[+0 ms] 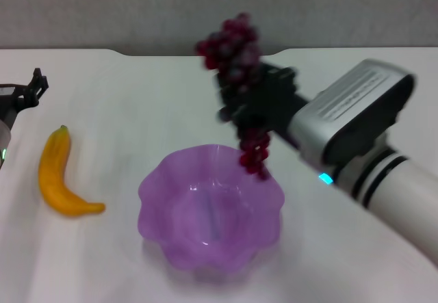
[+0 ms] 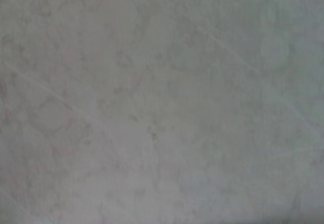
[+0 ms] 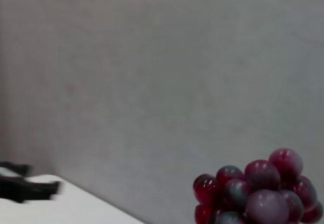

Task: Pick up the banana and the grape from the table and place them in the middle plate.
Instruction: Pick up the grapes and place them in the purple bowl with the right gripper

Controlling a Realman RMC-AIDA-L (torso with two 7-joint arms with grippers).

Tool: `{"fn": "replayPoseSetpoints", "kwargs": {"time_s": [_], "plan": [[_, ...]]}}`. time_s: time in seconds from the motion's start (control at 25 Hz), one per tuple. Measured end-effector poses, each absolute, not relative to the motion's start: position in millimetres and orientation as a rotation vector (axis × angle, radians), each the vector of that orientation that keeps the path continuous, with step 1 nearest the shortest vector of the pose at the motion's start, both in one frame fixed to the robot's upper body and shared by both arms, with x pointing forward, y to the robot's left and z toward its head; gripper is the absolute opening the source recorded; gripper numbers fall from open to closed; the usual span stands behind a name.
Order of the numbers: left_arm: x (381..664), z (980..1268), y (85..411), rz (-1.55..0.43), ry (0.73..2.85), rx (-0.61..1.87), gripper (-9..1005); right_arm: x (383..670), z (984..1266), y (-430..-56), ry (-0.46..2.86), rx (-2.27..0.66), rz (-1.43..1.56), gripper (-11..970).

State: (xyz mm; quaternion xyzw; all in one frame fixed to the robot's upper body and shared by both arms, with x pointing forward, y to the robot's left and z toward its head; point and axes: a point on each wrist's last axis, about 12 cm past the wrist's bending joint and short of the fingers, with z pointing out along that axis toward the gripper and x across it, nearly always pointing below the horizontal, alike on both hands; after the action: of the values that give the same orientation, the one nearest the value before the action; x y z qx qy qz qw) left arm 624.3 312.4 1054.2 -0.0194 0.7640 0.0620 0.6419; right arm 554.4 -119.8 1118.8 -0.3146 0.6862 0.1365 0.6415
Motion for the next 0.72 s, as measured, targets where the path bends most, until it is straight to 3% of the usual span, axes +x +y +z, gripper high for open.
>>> {"fn": "replayPoseSetpoints", "kwargs": {"time_s": [0.2,0.72], "plan": [[624.5,1054.3,311.8,0.140,1.741,-0.044,892,539.0,1111.7,-93.2,1.541,-0.839,0.370,359],[624.7,1054.4,311.2,0.146,1.741,-0.035,892,541.4,1073.0,-99.9,1.821,-0.935,0.362,355]]}}
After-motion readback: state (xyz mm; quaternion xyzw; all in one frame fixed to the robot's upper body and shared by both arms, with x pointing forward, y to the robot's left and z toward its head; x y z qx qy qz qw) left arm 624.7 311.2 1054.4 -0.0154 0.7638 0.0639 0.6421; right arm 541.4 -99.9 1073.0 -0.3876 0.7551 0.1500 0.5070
